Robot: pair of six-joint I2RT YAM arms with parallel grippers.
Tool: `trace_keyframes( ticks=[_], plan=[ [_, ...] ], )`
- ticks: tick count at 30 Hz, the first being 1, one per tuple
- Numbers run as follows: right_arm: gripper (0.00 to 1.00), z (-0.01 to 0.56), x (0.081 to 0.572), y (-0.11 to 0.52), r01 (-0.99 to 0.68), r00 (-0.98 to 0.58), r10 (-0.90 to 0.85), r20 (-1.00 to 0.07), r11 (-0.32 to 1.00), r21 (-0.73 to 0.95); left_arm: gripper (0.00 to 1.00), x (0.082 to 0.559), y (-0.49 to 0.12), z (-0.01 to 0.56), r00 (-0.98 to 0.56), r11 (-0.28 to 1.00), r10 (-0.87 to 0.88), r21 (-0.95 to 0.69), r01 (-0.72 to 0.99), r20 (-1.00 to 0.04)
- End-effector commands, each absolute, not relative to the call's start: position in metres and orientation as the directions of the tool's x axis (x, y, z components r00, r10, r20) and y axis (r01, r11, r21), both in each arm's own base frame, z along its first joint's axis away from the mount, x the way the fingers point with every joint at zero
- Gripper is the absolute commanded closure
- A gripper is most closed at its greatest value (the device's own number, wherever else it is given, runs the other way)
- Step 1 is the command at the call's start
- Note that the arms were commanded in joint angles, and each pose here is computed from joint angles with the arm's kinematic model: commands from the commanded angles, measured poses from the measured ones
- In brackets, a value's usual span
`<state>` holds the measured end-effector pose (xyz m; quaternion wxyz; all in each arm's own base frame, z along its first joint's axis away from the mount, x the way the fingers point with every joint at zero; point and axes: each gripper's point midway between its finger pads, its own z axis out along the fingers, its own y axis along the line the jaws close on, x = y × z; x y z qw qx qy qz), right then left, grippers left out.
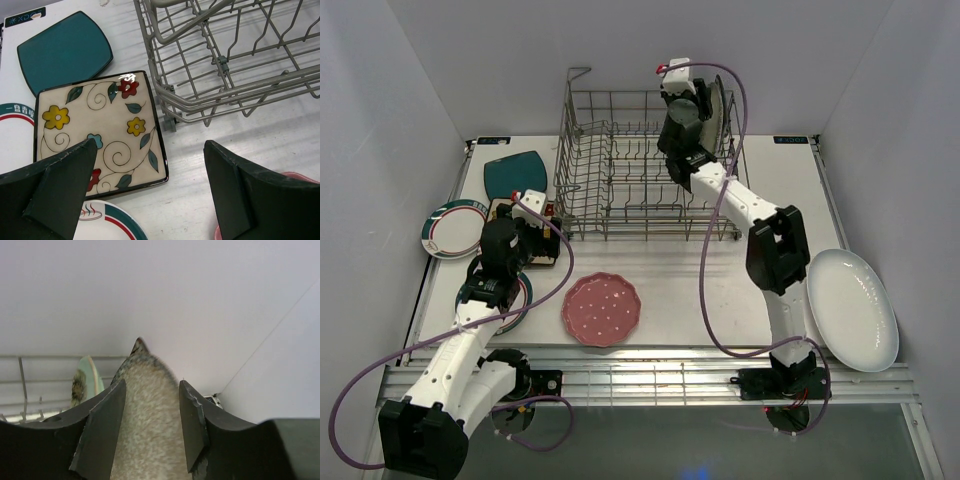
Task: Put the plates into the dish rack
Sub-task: Insert the plate into the dish rack.
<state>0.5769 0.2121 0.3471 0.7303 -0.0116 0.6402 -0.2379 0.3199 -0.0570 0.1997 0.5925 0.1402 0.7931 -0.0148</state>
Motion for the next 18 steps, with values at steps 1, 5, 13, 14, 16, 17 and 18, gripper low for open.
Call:
trace_keyframes(
  ticks=[1,5,13,14,16,17,18],
  plan=[
    [0.47,0.416,0.542,0.202,0.315,0.18,-0.224,-0.958,0.935,-0.16,0.02,0.322,-0.058,0.22,-0.217,0.96,0.196,0.142,0.241,-0.956],
    [0.41,0.42,0.521,0.198,0.248,0.128,-0.188,-0.974,0.957,-0.152,0.02,0.322,-0.059,0.22,-0.22,0.958,0.202,0.146,0.247,-0.954],
    [0.3,0.408,0.465,0.187,0.088,0.04,-0.084,-0.996,0.993,-0.08,0.02,0.318,-0.064,0.223,-0.214,0.951,0.202,0.139,0.277,-0.956],
    [0.23,0.406,0.46,0.184,0.083,0.031,-0.066,-0.997,0.995,-0.063,0.02,0.317,-0.064,0.223,-0.214,0.95,0.202,0.138,0.28,-0.956],
    [0.19,0.41,0.443,0.174,0.074,0.024,-0.047,-0.999,0.996,-0.045,0.02,0.317,-0.065,0.224,-0.212,0.948,0.205,0.14,0.286,-0.956],
    [0.17,0.396,0.438,0.172,0.072,-0.001,-0.056,-0.998,0.996,-0.056,0.02,0.316,-0.067,0.225,-0.205,0.944,0.205,0.138,0.299,-0.957],
    [0.14,0.393,0.433,0.17,0.064,-0.004,-0.039,-0.999,0.997,-0.039,0.02,0.315,-0.068,0.227,-0.197,0.943,0.203,0.138,0.302,-0.959]
  ],
)
